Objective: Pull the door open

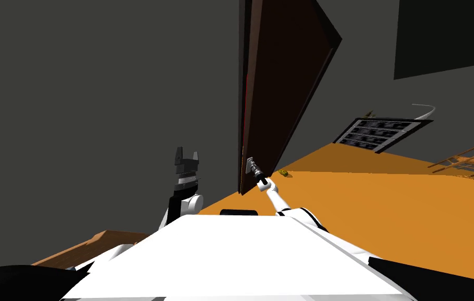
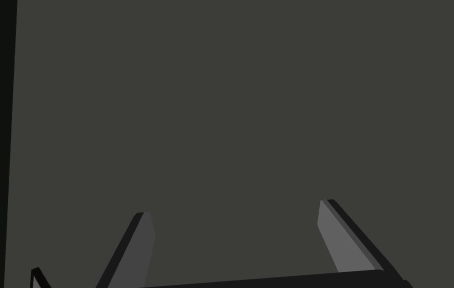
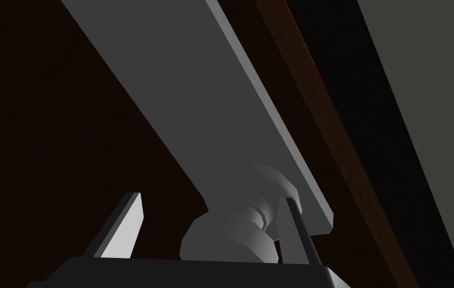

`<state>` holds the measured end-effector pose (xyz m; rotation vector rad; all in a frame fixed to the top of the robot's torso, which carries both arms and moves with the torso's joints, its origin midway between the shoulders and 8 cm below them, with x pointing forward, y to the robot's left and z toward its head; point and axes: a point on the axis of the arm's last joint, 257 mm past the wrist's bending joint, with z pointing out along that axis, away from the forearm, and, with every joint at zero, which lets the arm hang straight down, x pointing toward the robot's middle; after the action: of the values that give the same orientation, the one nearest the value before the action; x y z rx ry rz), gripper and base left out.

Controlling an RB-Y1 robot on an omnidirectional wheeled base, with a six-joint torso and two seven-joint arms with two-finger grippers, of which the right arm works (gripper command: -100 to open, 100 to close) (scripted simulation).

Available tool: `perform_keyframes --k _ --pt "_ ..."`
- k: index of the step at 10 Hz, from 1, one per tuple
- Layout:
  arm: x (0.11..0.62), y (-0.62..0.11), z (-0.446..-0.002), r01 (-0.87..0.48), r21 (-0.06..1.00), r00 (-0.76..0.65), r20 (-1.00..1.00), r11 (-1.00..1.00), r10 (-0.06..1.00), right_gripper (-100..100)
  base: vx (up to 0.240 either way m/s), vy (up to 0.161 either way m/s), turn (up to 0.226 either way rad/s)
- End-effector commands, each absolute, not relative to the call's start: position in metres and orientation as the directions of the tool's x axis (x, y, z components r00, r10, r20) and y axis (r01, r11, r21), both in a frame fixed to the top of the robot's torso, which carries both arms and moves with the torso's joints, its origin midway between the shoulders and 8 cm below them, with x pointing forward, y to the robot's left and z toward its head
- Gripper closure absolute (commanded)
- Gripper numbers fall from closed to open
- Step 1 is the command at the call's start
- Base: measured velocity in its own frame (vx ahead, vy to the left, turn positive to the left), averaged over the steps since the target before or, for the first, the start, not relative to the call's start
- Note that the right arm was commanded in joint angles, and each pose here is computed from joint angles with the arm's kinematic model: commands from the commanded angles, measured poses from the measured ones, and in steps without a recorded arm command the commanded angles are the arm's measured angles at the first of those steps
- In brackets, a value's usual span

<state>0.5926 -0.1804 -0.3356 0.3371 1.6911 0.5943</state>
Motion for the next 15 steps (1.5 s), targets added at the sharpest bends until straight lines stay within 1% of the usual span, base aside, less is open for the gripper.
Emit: perform_keyframes --k 1,4,5,7,10,11,14,15 --pt "0.596 -0.197 -0.331 -0.073 0.590 -0.190 -0.799 0.804 0.570 100 -0.045 -0.047 0.159" --pt "0.597 -0.202 -0.329 -0.051 0.669 -0.183 -0.736 0.742 0.651 100 -0.060 -0.090 0.167" --pt "0.597 -0.202 -0.329 -0.051 0.669 -0.183 -0.736 0.742 0.651 100 -0.043 -0.063 0.090" --pt "0.597 -0.206 -0.327 -0.035 0.723 -0.175 -0.684 0.690 0.708 100 -0.047 -0.050 0.109" --pt "0.598 -0.213 -0.324 -0.013 0.802 -0.160 -0.591 0.597 0.791 100 -0.061 -0.073 0.180" --pt "0.598 -0.213 -0.324 -0.012 0.807 -0.160 -0.584 0.590 0.796 100 -0.052 -0.054 0.066" --pt "0.599 -0.220 -0.321 0.008 0.877 -0.140 -0.475 0.480 0.869 100 -0.060 -0.067 0.156" --pt "0.599 -0.220 -0.321 0.010 0.883 -0.140 -0.464 0.470 0.875 100 -0.049 -0.042 0.055"
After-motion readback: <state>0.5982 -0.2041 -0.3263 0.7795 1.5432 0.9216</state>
